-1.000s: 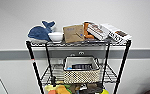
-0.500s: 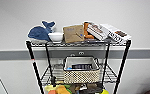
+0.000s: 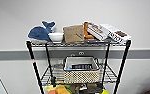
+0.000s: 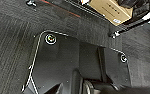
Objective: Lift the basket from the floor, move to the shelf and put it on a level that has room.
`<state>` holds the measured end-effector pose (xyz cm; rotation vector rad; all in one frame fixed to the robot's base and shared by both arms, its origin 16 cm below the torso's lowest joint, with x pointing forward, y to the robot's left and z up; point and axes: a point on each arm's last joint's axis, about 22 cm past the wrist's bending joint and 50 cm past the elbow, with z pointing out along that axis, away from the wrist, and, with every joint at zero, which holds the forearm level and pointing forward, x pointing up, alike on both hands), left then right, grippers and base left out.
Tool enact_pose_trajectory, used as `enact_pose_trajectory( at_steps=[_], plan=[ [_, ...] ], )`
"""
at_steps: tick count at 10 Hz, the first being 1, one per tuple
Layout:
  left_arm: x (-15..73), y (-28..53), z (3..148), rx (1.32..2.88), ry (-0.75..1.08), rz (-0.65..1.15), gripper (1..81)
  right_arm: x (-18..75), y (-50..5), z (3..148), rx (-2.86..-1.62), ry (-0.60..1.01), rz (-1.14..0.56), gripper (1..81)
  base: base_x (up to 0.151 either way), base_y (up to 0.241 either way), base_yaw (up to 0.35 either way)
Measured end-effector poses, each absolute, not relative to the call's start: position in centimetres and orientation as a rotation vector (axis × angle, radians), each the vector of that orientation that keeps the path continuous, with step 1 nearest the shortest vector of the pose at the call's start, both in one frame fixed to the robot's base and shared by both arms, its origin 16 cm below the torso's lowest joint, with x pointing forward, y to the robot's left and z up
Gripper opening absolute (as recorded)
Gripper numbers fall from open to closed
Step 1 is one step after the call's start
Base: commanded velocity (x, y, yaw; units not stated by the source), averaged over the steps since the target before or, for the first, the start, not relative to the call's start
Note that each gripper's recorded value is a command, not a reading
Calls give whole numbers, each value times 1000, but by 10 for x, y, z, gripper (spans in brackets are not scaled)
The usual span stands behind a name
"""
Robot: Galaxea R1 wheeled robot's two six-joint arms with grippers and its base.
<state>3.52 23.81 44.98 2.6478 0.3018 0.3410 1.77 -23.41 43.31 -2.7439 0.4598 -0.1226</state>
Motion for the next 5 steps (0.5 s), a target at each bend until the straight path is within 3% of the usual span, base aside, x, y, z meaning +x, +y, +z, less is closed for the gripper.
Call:
enact_pose_trajectory(
  at_steps=[5],
  plan=[
    [16, 216, 433, 2712, 276, 314, 811, -17, -206, 419, -2808, 365, -90, 811, 0, 0, 0]
  ],
)
